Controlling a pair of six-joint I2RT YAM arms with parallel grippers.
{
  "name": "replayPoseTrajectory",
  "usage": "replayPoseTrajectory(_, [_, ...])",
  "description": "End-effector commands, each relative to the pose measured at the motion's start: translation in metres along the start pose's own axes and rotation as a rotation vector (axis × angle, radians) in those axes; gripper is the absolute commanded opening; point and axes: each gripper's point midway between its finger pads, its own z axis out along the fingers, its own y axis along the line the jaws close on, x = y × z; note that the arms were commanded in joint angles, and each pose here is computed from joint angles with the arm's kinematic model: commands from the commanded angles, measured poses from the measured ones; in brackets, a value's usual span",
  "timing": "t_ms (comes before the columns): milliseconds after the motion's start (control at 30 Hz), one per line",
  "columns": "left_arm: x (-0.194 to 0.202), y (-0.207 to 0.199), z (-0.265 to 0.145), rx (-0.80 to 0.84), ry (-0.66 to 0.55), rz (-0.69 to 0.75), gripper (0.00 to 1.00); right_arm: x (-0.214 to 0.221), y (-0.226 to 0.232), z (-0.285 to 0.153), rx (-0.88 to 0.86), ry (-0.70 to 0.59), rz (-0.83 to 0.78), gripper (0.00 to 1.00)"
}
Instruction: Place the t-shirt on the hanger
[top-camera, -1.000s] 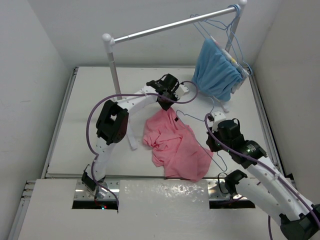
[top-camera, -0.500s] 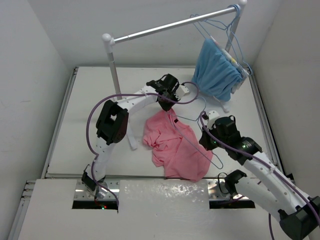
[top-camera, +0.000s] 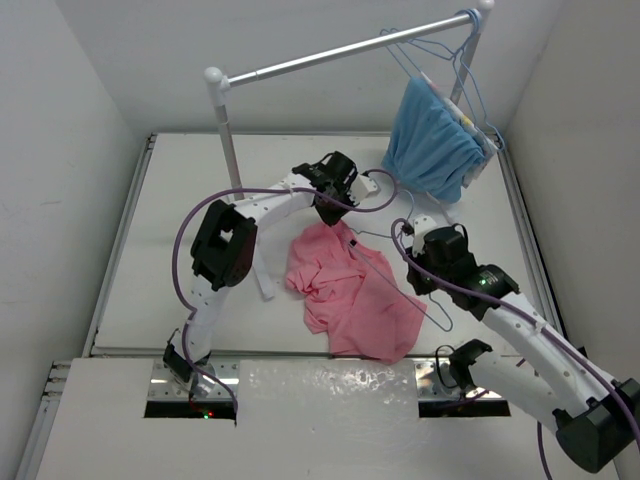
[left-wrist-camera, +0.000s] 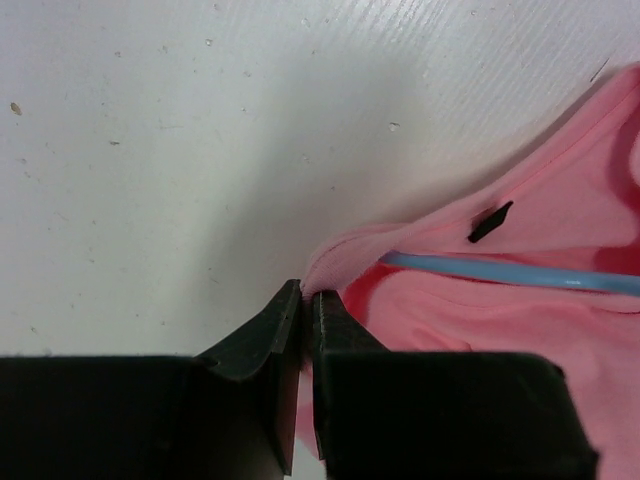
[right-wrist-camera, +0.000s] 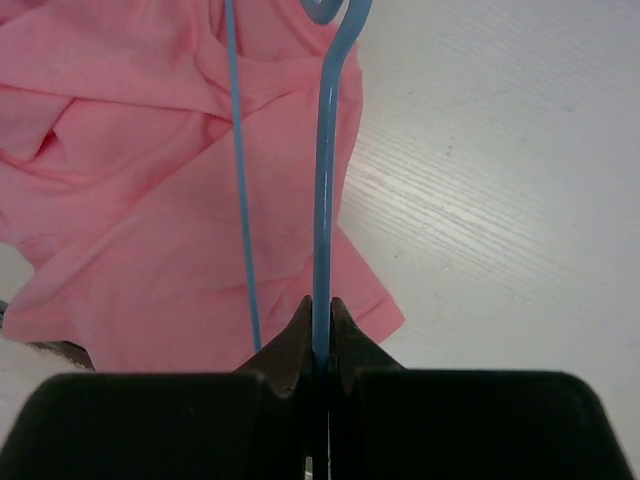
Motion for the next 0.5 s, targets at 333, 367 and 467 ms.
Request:
replayPoseTrajectory(333, [-0.034,-0.011,-0.040,0.004,-0.106,0.070,0.05,-0.030,0.011,0.006,-0.060,-0.088,-0.067,0.00])
replayPoseTrajectory(367, [-0.033,-0.011,-0.041,0.010,-0.105,0.070,0.05,-0.030,0.010,0.006,-0.055,-0.088,-0.070,0.00])
replayPoseTrajectory(467, [-0.029,-0.019,-0.046,0.039,-0.103,0.086,0.05,-0.037,0.005,0.004,-0.029,-0.110,-0.088,0.00])
